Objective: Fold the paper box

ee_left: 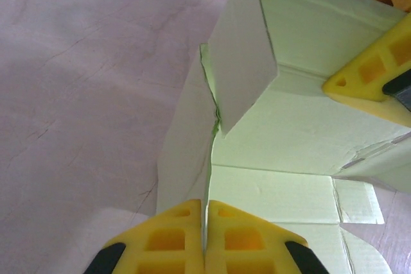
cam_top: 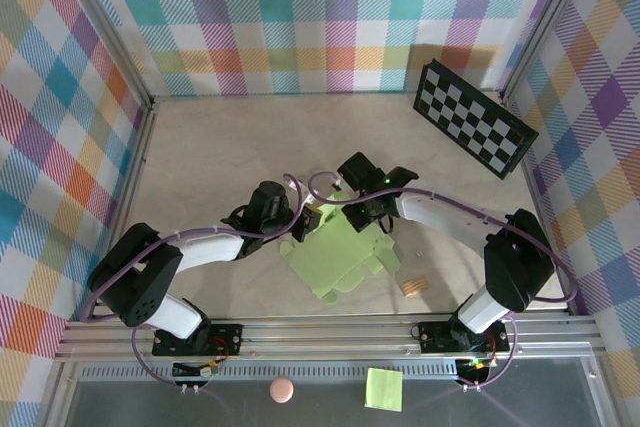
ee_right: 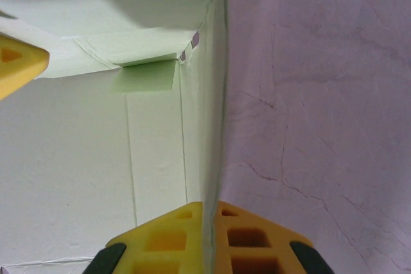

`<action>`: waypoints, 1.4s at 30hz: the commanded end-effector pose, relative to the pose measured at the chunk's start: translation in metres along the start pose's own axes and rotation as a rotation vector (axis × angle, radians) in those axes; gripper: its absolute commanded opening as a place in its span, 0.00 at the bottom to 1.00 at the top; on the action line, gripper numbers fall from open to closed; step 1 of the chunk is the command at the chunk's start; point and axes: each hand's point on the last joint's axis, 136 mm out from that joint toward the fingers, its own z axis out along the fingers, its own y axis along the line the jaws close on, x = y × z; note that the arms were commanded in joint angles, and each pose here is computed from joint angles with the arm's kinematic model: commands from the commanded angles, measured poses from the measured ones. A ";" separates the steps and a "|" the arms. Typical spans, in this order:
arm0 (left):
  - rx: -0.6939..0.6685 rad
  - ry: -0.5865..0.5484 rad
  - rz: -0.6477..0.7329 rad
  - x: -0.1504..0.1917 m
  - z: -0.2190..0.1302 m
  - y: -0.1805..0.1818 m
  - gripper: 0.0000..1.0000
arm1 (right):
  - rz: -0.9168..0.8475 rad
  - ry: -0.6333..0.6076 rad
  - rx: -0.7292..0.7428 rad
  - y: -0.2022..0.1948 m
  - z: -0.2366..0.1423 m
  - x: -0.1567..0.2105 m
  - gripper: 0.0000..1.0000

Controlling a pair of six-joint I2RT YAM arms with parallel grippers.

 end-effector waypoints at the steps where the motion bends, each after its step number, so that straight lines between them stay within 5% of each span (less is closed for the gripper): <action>1: 0.010 0.087 -0.008 0.023 0.007 -0.001 0.04 | 0.033 -0.108 0.029 0.000 -0.004 -0.025 0.00; 17: -0.106 0.148 0.015 0.049 0.011 0.023 0.05 | -0.034 -0.078 0.072 0.003 -0.011 -0.018 0.01; 34: -0.087 0.175 -0.003 0.073 0.012 0.021 0.04 | -0.017 -0.155 0.028 0.007 -0.047 -0.035 0.27; 42: -0.086 0.170 -0.001 0.070 0.012 0.021 0.04 | 0.000 -0.243 0.028 0.002 -0.072 -0.049 0.28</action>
